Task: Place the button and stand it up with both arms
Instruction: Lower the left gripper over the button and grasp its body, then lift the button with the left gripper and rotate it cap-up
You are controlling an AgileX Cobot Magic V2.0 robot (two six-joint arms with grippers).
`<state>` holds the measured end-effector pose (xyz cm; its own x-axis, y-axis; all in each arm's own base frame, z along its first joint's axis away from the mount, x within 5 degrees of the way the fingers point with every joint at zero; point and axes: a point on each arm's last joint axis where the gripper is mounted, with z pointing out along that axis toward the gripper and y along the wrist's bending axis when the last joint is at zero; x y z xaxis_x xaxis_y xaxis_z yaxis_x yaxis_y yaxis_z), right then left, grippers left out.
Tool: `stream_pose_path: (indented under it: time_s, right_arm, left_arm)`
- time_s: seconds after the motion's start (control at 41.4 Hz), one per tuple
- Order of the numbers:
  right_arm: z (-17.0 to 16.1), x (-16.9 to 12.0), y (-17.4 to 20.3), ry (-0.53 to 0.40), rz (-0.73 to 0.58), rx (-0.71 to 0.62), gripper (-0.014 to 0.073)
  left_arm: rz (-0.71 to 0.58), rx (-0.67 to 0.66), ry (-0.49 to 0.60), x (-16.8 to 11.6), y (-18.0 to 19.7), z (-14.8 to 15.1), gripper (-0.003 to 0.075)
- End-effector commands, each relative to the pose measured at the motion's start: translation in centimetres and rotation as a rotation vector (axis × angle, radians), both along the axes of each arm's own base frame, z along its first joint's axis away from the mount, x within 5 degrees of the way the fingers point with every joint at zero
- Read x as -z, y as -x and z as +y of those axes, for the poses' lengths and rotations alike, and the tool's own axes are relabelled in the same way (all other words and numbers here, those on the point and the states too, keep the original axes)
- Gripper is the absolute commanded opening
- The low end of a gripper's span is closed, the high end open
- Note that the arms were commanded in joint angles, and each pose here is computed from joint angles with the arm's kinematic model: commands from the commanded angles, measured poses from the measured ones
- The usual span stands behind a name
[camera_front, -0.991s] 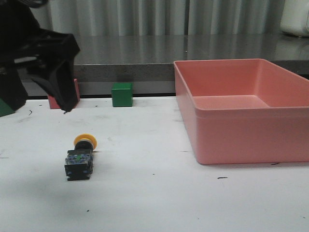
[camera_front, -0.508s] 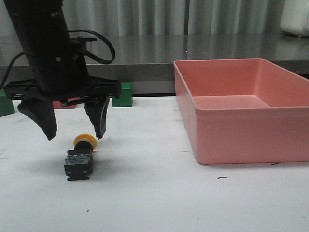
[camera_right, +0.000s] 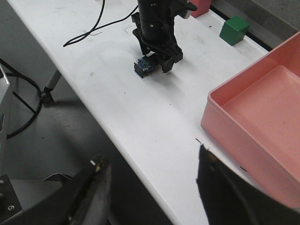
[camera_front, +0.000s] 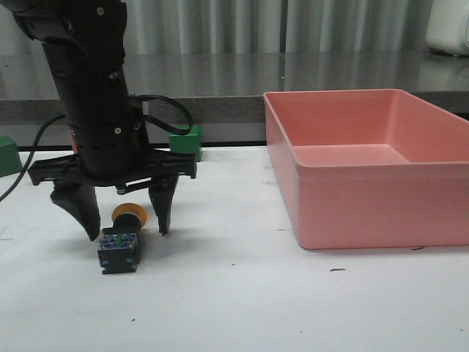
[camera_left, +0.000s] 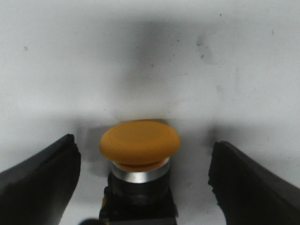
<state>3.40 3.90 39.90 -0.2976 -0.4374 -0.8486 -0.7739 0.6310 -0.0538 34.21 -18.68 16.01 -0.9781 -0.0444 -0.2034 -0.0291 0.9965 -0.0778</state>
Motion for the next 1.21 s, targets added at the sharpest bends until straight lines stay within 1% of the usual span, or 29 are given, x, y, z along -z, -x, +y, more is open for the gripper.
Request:
stream_pose_path:
  time_s: [0.0, 0.121, 0.266, 0.338, 0.483, 0.58, 0.677, 0.798, 0.919, 1.088, 1.185]
  right_arm:
    - [0.2, -1.1, -0.2, -0.055, -0.054, 0.002, 0.0435]
    - [0.2, -1.1, -0.2, -0.055, -0.054, 0.002, 0.0435]
    - [0.2, -1.1, -0.2, -0.055, -0.054, 0.002, 0.0435]
    - [0.2, -1.1, -0.2, -0.055, -0.054, 0.002, 0.0435]
    - [0.2, -1.1, -0.2, -0.055, -0.054, 0.002, 0.0435]
    - [0.2, -1.1, -0.2, -0.055, -0.054, 0.002, 0.0435]
    - [0.2, -1.1, -0.2, -0.055, -0.054, 0.002, 0.0435]
    - [0.2, -1.1, -0.2, -0.055, -0.054, 0.002, 0.0435]
    - [0.2, -1.1, -0.2, -0.055, -0.054, 0.002, 0.0435]
    - [0.2, -1.1, -0.2, -0.055, -0.054, 0.002, 0.0435]
    - [0.2, -1.1, -0.2, -0.055, -0.054, 0.002, 0.0435]
  left_arm:
    - [-0.073, -0.007, 0.043, -2.3, -0.4, -0.4, 0.0498]
    - [-0.076, -0.005, 0.045, -2.3, -0.3, -0.5, 0.0402]
    - [-0.068, -0.004, 0.034, -2.6, -0.4, -0.5, 0.0239]
    - [-0.057, 0.000, 0.018, -2.5, -0.3, -0.3, 0.0198]
    - [-0.037, 0.009, -0.018, -2.6, -0.1, -0.1, 0.0191]
    - [-0.049, 0.022, -0.045, -3.2, 0.0, 0.3, 0.0191]
    - [-0.084, 0.051, -0.058, -4.6, 0.2, 0.6, 0.0191]
    - [-0.144, 0.131, -0.053, -7.0, 0.5, 1.3, 0.0191]
    - [-0.180, 0.173, -0.040, -8.7, 0.3, 3.0, 0.0191]
    - [-0.216, 0.210, 0.016, -10.8, 0.0, 6.0, 0.0191]
    - [-0.285, 0.224, 0.018, -12.5, 0.2, 7.5, 0.0191]
